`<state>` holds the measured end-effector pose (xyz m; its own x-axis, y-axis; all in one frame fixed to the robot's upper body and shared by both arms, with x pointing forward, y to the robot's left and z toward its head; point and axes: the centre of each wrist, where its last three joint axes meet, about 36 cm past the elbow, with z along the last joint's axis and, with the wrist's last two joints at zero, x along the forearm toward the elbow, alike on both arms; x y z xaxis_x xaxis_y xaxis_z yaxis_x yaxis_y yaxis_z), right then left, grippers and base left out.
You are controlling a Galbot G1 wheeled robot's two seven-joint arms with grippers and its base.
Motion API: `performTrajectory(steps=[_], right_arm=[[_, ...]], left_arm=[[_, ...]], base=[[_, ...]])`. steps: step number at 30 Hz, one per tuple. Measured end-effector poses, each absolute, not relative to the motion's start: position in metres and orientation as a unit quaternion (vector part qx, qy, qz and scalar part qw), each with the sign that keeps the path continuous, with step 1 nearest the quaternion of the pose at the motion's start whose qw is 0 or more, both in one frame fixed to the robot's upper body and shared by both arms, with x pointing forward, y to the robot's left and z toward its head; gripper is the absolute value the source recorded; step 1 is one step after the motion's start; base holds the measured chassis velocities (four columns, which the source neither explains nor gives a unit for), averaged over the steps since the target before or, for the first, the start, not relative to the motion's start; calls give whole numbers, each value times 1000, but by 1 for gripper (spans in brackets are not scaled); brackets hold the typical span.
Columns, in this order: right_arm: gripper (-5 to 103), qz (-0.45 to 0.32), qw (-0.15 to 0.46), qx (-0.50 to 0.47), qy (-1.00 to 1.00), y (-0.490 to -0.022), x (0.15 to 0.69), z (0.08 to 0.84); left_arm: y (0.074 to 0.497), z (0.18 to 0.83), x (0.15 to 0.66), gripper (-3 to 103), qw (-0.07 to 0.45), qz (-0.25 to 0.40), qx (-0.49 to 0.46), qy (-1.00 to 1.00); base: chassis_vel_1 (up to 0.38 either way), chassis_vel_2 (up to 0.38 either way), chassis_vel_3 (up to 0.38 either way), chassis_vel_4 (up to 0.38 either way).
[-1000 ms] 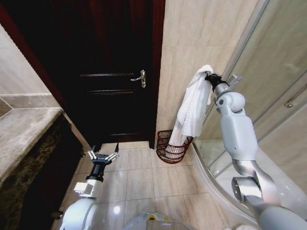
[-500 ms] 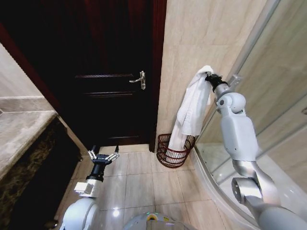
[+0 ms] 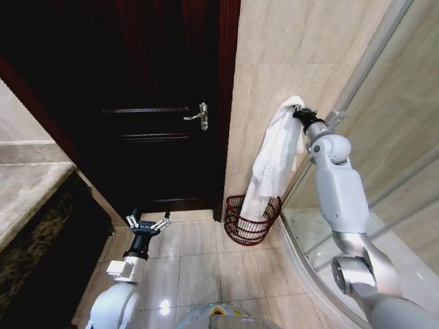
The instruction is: Discard the used towel into the hamper.
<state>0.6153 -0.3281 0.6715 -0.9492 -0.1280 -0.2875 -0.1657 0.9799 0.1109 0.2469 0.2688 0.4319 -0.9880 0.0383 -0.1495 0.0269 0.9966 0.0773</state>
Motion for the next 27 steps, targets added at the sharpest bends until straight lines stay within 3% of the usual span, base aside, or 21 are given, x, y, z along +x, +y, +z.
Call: performTrajectory(steps=[27], right_arm=[[3, 64, 101, -60, 991, -338, 570, 614]], left_arm=[[264, 429, 246, 100, 75, 32, 21, 996]], base=[[-5, 3, 3, -6]])
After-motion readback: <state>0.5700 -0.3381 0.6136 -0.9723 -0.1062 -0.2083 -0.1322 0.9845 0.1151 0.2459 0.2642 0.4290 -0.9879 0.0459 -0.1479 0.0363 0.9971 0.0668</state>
